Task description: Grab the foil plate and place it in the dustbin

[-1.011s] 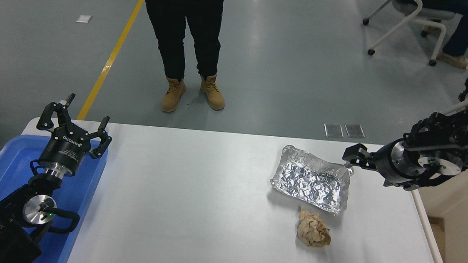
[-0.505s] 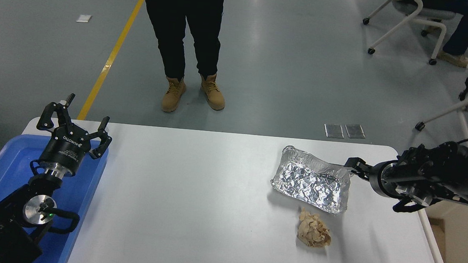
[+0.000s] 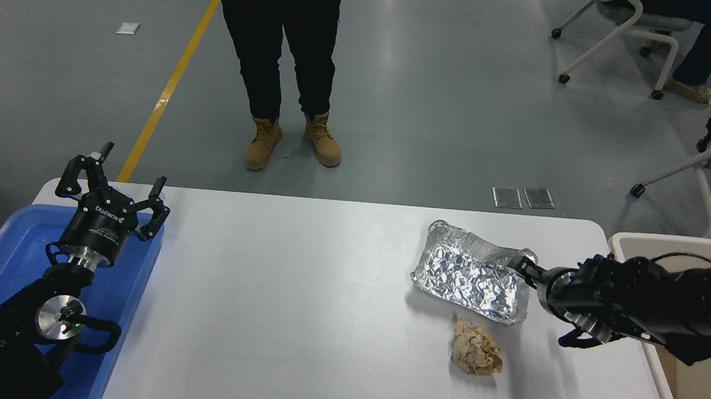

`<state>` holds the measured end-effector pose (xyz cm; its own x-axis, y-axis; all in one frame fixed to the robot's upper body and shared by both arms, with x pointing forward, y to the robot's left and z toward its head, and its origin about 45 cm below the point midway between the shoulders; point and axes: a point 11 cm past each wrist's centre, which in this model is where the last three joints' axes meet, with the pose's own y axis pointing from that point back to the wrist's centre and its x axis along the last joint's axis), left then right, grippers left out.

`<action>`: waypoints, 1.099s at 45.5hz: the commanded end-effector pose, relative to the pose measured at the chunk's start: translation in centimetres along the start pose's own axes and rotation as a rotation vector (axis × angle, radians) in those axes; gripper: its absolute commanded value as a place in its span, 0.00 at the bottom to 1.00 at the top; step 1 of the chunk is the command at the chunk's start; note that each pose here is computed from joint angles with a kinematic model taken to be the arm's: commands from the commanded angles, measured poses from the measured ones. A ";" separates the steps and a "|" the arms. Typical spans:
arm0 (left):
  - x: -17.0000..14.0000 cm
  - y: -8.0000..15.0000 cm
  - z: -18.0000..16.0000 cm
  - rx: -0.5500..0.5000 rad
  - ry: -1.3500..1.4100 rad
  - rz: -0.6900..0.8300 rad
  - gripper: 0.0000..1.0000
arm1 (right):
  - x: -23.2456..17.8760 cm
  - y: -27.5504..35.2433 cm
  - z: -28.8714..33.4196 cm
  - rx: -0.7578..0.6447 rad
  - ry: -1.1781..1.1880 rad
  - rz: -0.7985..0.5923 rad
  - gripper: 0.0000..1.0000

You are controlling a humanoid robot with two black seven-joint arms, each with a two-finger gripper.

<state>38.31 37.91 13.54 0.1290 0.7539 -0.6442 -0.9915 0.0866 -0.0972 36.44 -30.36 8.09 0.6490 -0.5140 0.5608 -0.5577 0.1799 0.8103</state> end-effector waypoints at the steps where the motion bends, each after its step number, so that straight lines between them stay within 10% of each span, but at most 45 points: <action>1: 0.0 0.0 0.0 0.000 0.000 -0.001 0.98 | -1.5 -1.0 -0.3 0.008 -0.002 0.002 0.89; 7: 0.0 0.0 0.0 -0.001 0.001 -0.001 0.98 | -1.6 -1.1 0.0 0.005 0.001 0.014 0.80; 16: 0.0 0.0 -0.1 0.002 0.000 0.000 0.98 | -2.2 -1.2 0.5 -0.005 0.007 0.005 0.36; 39: 0.0 0.0 -0.1 0.001 0.001 -0.001 0.98 | -2.7 -1.2 0.3 -0.001 0.009 -0.005 0.00; 50: 0.0 0.0 0.0 0.000 0.000 -0.001 0.98 | -2.7 -1.1 0.1 0.002 0.009 -0.006 0.00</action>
<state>38.31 37.88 13.55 0.1301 0.7534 -0.6446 -0.9913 0.0873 -0.0981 35.21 -29.41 5.57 0.6566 -0.5075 0.5579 -0.5543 0.1770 0.8133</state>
